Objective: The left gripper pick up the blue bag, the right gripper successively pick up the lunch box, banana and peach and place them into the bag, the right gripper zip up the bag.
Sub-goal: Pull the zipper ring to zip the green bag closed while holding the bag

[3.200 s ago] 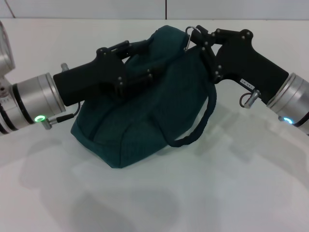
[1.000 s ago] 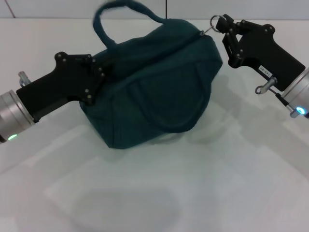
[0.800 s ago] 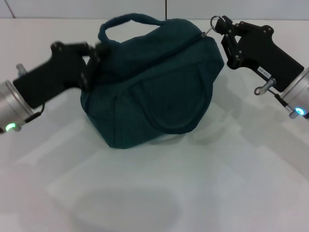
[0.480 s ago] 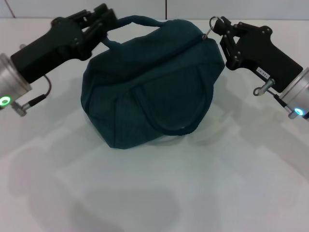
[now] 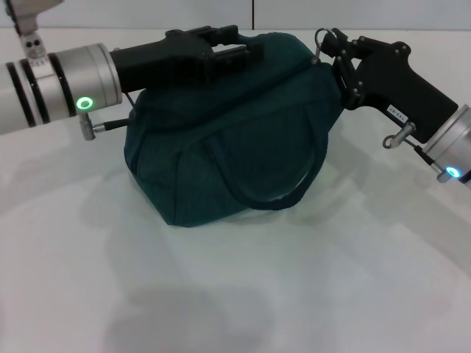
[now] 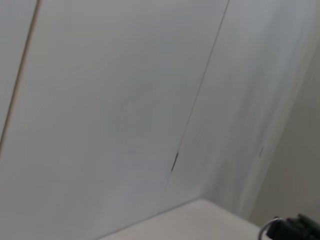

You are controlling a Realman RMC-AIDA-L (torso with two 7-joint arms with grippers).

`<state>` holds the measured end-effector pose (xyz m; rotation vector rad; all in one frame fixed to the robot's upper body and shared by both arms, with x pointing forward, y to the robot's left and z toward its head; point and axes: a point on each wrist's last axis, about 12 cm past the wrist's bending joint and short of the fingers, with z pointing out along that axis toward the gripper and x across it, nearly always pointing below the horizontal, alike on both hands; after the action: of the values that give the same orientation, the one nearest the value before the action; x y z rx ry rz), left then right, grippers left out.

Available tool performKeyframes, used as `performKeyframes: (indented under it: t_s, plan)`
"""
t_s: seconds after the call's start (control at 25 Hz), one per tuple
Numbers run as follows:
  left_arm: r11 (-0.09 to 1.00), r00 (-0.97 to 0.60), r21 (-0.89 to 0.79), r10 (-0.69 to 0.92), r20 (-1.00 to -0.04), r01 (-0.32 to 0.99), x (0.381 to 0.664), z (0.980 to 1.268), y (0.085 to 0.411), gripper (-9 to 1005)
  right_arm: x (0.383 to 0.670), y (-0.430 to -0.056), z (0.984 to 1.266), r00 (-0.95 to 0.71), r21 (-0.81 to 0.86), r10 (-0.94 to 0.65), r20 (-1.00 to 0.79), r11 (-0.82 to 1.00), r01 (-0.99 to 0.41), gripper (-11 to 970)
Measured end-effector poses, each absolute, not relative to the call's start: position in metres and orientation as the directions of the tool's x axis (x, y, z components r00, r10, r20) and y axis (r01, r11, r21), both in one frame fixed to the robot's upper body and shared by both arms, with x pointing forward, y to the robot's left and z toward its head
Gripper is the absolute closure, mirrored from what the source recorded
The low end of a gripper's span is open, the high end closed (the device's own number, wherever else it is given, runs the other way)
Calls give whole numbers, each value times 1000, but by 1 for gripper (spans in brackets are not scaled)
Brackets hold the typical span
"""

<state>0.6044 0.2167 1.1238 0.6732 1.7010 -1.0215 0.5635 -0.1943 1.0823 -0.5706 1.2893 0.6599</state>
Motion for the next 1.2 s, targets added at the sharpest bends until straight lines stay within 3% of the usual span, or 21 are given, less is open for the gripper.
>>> performKeyframes:
  t_s: [0.36,0.8,1.2]
  plan:
    - [488,-346,-268,76,-935,831,604,1116,210,314,563,-195,1081,144,-20,122,-982,690,-724,941]
    - [525,-329,-267,28,-944,808,597,1106,221,652,561,-190,1082,140,-21,124,-982,672,-740,941]
    - [515,-212,-203,-42,-976,833,561,1094,248,760,554,-169,1084,82,30,167,-983,576,-817,940]
